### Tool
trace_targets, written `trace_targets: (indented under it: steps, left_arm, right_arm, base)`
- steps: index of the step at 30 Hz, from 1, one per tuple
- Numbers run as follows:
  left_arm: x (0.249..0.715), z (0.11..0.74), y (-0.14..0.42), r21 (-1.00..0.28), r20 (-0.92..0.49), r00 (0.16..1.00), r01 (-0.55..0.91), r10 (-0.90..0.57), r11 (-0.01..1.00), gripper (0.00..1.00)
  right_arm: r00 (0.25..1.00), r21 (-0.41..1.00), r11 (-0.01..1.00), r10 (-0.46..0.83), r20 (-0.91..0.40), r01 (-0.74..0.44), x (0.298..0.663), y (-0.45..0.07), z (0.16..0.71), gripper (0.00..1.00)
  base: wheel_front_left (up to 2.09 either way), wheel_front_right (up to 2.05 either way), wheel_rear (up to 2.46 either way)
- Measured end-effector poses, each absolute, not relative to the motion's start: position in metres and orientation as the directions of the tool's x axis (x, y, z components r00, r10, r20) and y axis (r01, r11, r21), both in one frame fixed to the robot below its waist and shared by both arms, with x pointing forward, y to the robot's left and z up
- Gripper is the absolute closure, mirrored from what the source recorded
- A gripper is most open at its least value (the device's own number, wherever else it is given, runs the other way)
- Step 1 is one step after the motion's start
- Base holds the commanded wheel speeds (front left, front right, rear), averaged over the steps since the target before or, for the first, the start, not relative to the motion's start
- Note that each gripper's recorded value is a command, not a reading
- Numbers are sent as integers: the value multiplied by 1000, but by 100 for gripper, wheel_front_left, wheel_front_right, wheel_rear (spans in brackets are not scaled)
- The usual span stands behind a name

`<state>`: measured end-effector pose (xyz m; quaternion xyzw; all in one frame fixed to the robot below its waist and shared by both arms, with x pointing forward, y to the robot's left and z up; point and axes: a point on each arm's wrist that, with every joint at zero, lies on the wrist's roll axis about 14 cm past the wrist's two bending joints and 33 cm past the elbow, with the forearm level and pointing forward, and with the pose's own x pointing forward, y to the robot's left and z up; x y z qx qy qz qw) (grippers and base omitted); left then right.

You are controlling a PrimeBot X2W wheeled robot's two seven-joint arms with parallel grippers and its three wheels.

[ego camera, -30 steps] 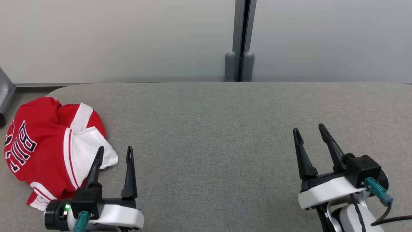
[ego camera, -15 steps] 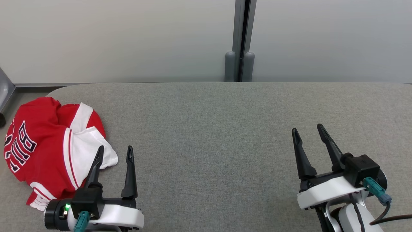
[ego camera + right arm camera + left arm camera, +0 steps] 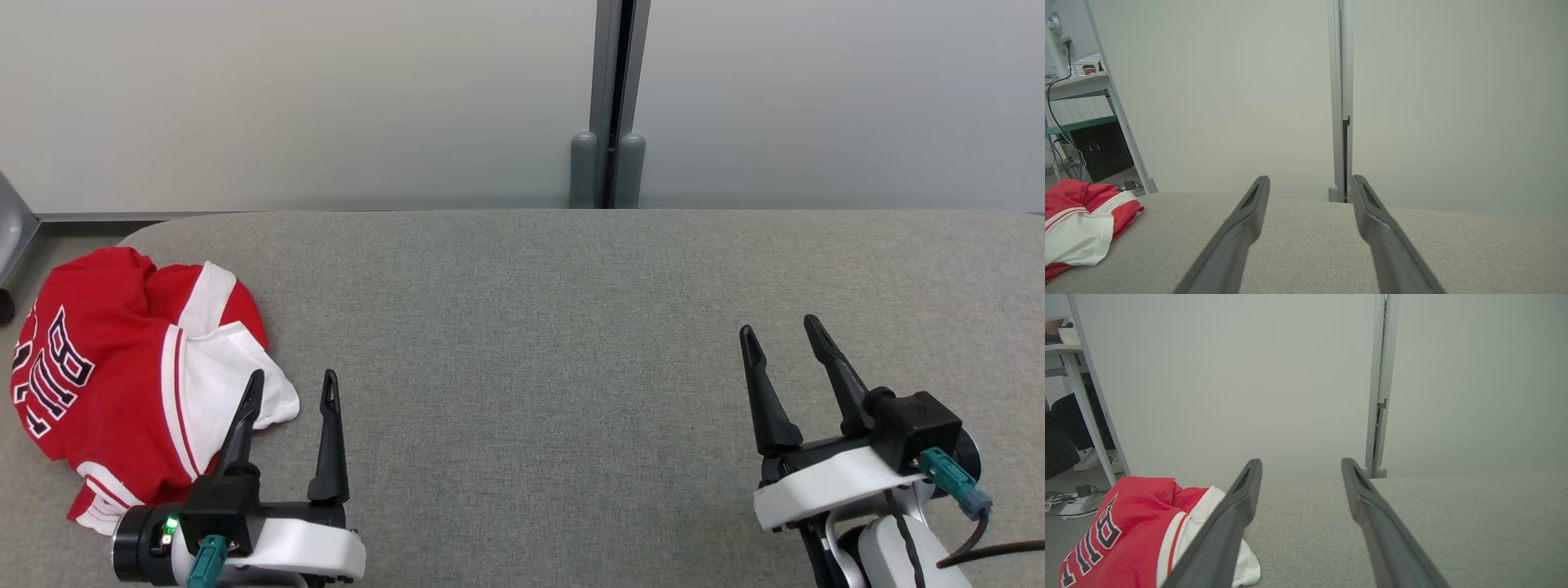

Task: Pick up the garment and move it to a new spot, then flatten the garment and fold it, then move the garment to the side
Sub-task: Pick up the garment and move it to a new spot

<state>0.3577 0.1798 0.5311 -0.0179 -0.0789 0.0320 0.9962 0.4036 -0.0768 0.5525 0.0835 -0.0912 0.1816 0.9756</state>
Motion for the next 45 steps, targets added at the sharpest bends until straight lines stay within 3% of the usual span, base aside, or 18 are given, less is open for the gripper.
trace_targets:
  steps: [13, 23, 45]
  left_arm:
    - [354, 523, 186, -79, 130, 988, -80, 89, 994, 0]
    - [335, 525, 219, -109, 134, 971, -182, 196, 977, 0]
    - [237, 511, 310, -130, 105, 852, -500, 513, 856, 0]
  right_arm:
    - [911, 151, 908, 358, 207, -391, 404, -68, 552, 0]
    - [873, 174, 859, 452, 182, -481, 401, -32, 543, 0]
    - [681, 195, 654, 716, 154, -731, 370, 83, 538, 0]
  base:
    - [0, 0, 0]
    - [0, 0, 0]
    - [0, 0, 0]
